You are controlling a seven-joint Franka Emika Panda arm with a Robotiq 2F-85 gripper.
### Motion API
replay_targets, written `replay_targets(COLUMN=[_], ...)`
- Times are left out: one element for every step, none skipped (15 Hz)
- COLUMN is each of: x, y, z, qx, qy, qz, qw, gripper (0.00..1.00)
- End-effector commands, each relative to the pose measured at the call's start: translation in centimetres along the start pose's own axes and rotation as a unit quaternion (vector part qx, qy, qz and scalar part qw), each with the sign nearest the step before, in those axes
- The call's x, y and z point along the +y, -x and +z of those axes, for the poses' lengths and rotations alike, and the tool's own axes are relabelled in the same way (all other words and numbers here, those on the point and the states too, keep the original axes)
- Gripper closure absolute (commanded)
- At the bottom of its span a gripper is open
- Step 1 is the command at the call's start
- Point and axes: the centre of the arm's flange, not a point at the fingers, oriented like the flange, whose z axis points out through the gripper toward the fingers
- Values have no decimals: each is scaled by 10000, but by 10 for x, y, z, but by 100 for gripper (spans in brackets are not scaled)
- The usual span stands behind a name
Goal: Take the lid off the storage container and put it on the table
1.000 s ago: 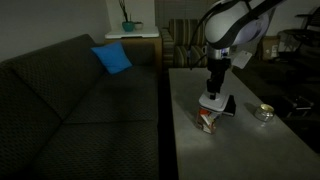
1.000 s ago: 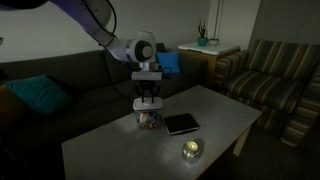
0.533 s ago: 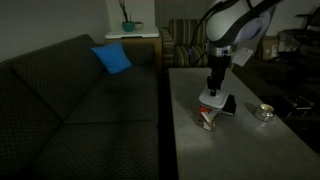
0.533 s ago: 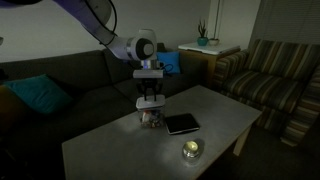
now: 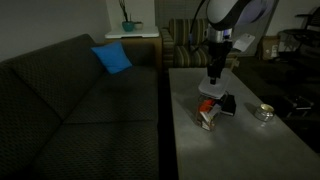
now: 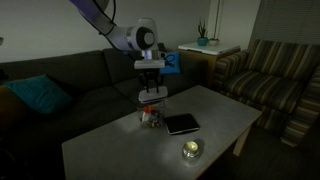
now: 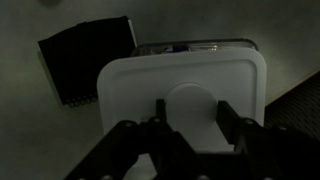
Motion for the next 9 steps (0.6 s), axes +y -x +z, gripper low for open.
replay_targets(x=[-11,-12,-13,-14,-15,-17,-18,-19,-21], y=[26,28,30,35,40,49,59,71,81], z=[-28,-31,-33,-34,-34,-34,-32,-28,-23], qx=[-117,-146,-180,-245,-284,-356,-412,-463,-535], qy=[73,28,-4,-78,-132,-215,-278,-348,-384], qz=[-116,-124,-124,-130,-128,-123,-98,-56,-19], qw=[9998,9998,9998,9996,9994,9991,9987,9983,9978], gripper=[72,72,72,72,72,72,72,72,72])
